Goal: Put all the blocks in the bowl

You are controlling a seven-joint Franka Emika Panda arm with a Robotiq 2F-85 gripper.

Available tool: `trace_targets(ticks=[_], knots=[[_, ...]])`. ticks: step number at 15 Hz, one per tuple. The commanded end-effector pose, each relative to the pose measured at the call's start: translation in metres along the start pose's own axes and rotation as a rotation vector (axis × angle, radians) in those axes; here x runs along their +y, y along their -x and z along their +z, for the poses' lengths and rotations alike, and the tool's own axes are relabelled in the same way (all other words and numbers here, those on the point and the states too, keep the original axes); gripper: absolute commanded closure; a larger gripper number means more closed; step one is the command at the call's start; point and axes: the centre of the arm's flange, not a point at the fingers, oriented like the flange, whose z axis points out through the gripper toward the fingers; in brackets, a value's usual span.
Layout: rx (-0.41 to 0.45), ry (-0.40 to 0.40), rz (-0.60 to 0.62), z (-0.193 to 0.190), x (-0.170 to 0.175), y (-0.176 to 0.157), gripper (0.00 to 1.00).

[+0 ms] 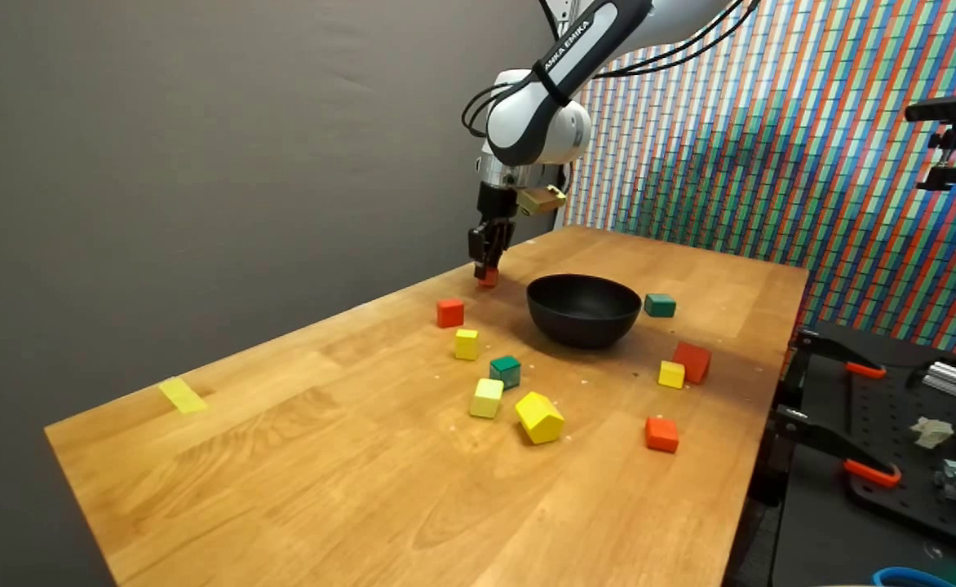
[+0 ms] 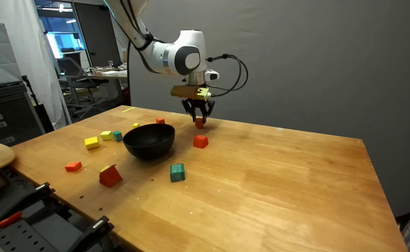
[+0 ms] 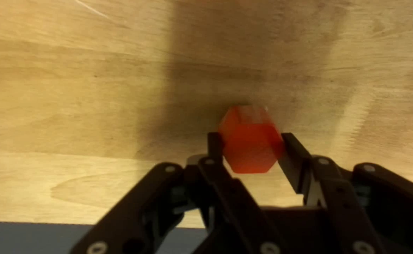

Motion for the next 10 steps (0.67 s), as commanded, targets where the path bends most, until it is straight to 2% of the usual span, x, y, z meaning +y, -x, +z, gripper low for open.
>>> trace_targets(ticks=[1, 2, 5, 8, 10], knots=[[0.064, 0.028, -0.065, -0.077, -0.012, 0.028, 0.66], [0.099, 0.041, -0.088, -0.089, -0.015, 0.033, 0.81], [0.169, 0.076, -0.11, -0.128, -0.027, 0.059, 0.81], [0.139, 0.049, -0.075, -0.142, -0.035, 0.099, 0.81], [0.098, -0.001, -0.043, -0.139, -0.04, 0.13, 0.81]])
